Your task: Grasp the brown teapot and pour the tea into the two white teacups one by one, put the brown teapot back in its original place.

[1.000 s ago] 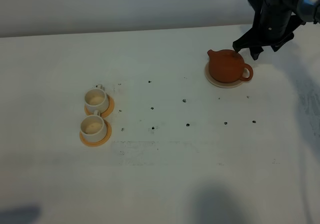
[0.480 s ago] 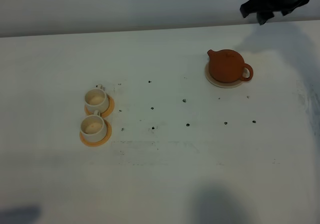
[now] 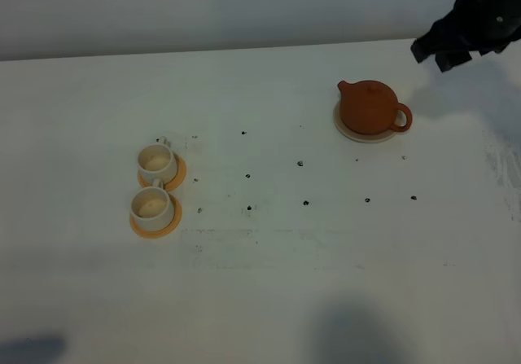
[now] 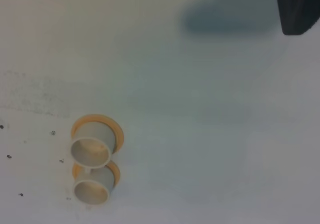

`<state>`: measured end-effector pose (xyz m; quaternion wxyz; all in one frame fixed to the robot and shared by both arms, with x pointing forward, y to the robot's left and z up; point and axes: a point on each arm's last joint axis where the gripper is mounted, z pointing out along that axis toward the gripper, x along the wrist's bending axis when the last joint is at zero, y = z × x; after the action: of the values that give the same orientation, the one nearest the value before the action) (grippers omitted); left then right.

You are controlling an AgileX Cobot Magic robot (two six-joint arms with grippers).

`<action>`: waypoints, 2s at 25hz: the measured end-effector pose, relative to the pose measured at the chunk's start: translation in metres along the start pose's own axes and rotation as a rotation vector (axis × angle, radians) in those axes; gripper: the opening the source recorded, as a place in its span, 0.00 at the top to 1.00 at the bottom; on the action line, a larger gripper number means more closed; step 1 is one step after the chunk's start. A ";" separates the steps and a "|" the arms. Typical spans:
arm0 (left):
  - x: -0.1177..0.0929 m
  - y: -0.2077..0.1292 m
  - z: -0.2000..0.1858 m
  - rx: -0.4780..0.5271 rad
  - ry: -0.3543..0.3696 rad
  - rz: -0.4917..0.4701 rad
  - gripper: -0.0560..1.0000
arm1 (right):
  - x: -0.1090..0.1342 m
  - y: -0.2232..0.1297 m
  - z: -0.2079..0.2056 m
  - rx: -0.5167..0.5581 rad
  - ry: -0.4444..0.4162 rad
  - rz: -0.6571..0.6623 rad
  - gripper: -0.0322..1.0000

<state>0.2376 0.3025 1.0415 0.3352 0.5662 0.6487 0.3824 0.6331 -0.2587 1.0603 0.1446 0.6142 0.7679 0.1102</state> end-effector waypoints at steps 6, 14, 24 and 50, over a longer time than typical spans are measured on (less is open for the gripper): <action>0.000 0.000 0.000 0.000 0.000 0.000 0.69 | 0.014 -0.027 0.001 -0.119 -0.005 -0.221 0.50; 0.000 0.000 0.000 0.000 0.000 0.000 0.69 | 0.016 -0.044 0.039 -0.175 -0.032 -0.471 0.50; 0.000 0.000 0.000 0.000 0.000 0.000 0.69 | 0.001 -0.015 0.073 0.000 0.040 -0.570 0.52; 0.000 0.000 0.000 0.000 0.000 0.000 0.69 | -0.002 0.029 0.099 0.103 0.192 -0.500 0.56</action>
<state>0.2376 0.3025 1.0415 0.3352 0.5662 0.6487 0.3824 0.6955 -0.2554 0.9782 0.0626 0.3986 0.9106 0.0896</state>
